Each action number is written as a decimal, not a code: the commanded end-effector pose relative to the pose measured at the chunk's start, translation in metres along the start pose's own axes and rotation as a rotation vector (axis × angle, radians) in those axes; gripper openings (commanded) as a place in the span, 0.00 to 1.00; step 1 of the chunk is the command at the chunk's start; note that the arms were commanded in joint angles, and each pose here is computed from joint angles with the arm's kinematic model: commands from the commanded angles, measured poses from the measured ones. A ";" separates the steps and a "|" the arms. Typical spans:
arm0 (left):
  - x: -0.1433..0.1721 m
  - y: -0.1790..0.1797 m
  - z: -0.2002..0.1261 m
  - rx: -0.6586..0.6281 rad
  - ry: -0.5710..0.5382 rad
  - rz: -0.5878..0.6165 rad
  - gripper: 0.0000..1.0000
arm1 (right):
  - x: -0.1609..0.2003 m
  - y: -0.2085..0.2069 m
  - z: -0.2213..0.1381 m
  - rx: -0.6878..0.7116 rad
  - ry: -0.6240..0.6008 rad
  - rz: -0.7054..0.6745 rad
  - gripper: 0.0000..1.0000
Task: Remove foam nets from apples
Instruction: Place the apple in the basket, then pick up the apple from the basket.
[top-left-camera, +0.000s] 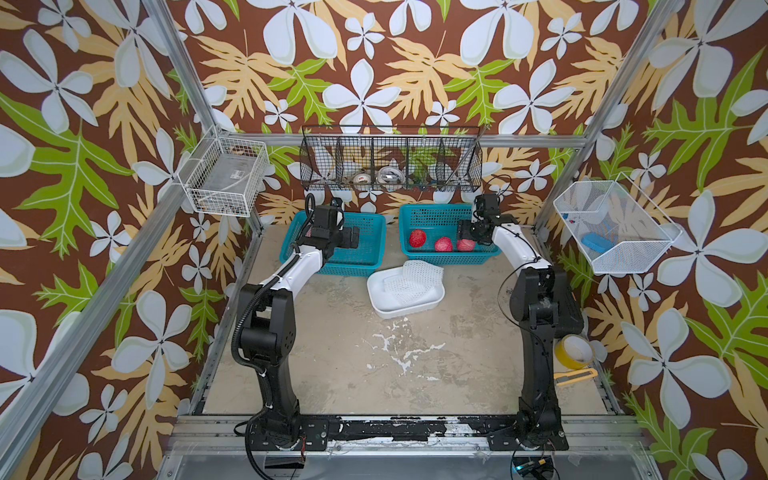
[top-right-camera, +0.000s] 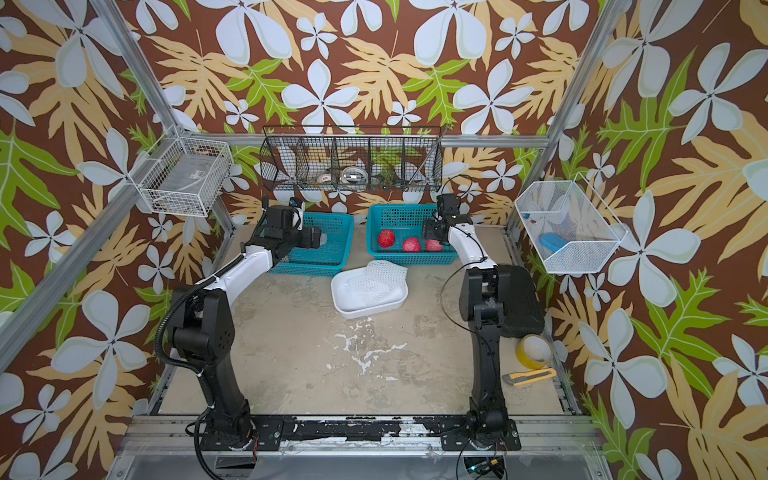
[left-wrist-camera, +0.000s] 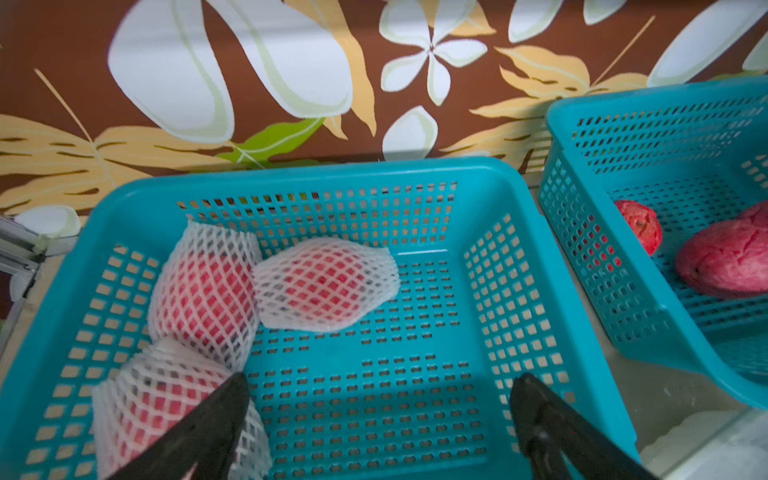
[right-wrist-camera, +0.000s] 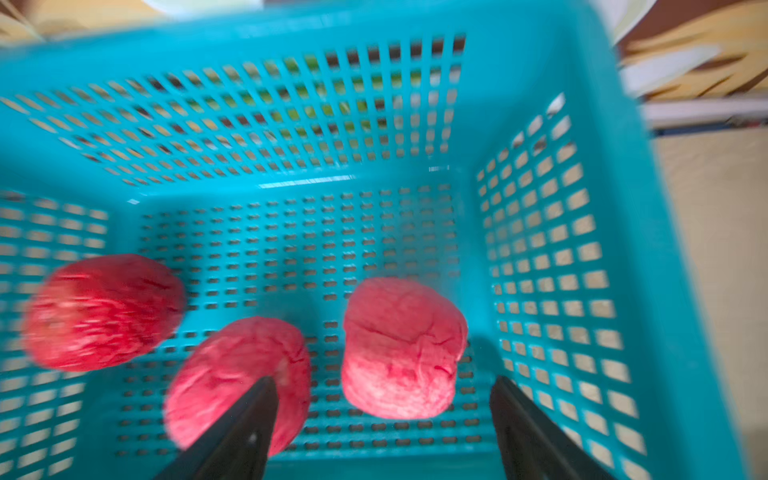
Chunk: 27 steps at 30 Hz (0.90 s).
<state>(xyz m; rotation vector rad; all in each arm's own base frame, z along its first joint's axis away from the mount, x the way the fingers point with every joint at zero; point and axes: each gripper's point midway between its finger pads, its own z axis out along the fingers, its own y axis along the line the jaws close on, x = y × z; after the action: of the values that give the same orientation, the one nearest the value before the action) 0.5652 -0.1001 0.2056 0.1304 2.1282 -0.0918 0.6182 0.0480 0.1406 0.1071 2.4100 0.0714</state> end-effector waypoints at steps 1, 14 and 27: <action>0.012 0.002 0.005 -0.001 0.079 0.014 1.00 | -0.018 0.011 -0.030 -0.056 -0.047 0.022 0.85; 0.035 0.018 0.059 -0.062 0.238 0.165 1.00 | -0.033 0.024 -0.146 -0.163 -0.329 0.058 0.82; 0.044 0.018 0.084 0.017 0.305 0.676 1.00 | -0.025 0.032 -0.156 -0.220 -0.370 0.080 0.81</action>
<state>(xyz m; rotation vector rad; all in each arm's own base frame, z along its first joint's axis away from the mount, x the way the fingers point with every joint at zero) 0.6198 -0.0949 0.1315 0.7083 2.2790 0.2329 0.5301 0.0688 0.2657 0.1012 2.0575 0.2816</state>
